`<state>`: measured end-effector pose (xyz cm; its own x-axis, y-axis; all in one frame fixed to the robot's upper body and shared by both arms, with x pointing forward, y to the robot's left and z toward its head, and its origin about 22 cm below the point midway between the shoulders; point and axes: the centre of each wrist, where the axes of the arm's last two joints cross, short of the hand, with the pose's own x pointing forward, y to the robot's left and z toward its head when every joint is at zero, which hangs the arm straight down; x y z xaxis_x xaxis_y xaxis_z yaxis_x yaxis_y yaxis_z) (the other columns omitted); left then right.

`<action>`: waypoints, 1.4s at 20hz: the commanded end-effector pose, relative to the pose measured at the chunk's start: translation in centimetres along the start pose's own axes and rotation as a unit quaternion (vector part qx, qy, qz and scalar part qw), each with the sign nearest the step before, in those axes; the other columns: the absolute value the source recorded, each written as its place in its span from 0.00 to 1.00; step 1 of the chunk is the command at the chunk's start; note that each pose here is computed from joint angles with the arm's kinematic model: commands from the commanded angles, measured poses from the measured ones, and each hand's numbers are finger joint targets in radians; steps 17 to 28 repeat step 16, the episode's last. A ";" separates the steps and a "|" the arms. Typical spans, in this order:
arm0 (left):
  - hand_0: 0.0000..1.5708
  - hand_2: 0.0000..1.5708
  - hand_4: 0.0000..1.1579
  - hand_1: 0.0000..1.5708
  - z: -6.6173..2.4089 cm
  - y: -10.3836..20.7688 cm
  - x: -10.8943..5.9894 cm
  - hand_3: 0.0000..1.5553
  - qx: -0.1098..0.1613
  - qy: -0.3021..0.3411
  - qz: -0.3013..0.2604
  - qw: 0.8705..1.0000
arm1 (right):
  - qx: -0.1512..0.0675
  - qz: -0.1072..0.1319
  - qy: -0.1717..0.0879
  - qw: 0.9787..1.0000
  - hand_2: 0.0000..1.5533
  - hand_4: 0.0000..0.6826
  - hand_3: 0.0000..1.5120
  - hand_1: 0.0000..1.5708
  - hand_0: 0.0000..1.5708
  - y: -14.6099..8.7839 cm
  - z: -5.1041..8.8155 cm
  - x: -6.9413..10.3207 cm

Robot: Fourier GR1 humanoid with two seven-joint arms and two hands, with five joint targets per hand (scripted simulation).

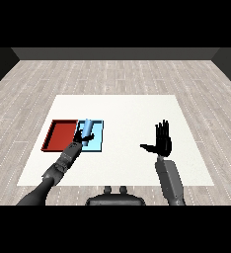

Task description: Pick the blue can and put it in the blue box

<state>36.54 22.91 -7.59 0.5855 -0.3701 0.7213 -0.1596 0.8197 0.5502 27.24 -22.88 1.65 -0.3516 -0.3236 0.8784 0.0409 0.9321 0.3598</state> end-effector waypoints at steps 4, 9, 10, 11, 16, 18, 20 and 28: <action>0.00 0.00 0.00 0.00 0.05 0.0 -1.7 0.00 -0.011 0.017 -0.018 1.000 | 0.004 -0.009 -0.006 1.000 0.00 0.00 0.00 0.00 0.00 0.0 -0.2 0.3; 0.00 0.00 0.00 0.00 -0.16 0.0 0.7 0.00 -0.001 0.014 -0.025 1.000 | 0.001 -0.015 -0.007 1.000 0.00 0.00 0.00 0.00 0.00 0.0 0.5 0.8; 0.00 0.00 0.00 0.00 -0.52 1.0 -0.6 0.00 0.014 -0.006 -0.031 0.999 | 0.004 -0.006 -0.014 1.000 0.00 0.00 0.00 0.00 0.00 -0.2 0.1 0.7; 0.00 0.00 0.00 0.00 -0.27 0.4 0.1 0.00 0.022 -0.017 0.006 1.000 | 0.004 -0.010 -0.010 1.000 0.00 0.00 0.00 0.00 0.00 -0.2 -0.8 0.6; 0.00 0.00 0.00 0.00 -0.77 1.8 3.5 0.00 0.017 -0.159 0.085 0.983 | 0.031 0.006 -0.001 0.999 0.00 0.00 0.00 0.00 0.00 0.0 1.0 -1.2; 0.00 0.00 0.00 0.00 -0.77 1.8 3.5 0.00 0.017 -0.159 0.085 0.983 | 0.031 0.006 -0.001 0.999 0.00 0.00 0.00 0.00 0.00 0.0 1.0 -1.2; 0.00 0.00 0.00 0.00 -0.77 1.8 3.5 0.00 0.017 -0.159 0.085 0.983 | 0.031 0.006 -0.001 0.999 0.00 0.00 0.00 0.00 0.00 0.0 1.0 -1.2; 0.00 0.00 0.00 0.00 -0.77 1.8 3.5 0.00 0.017 -0.159 0.085 0.983 | 0.031 0.006 -0.001 0.999 0.00 0.00 0.00 0.00 0.00 0.0 1.0 -1.2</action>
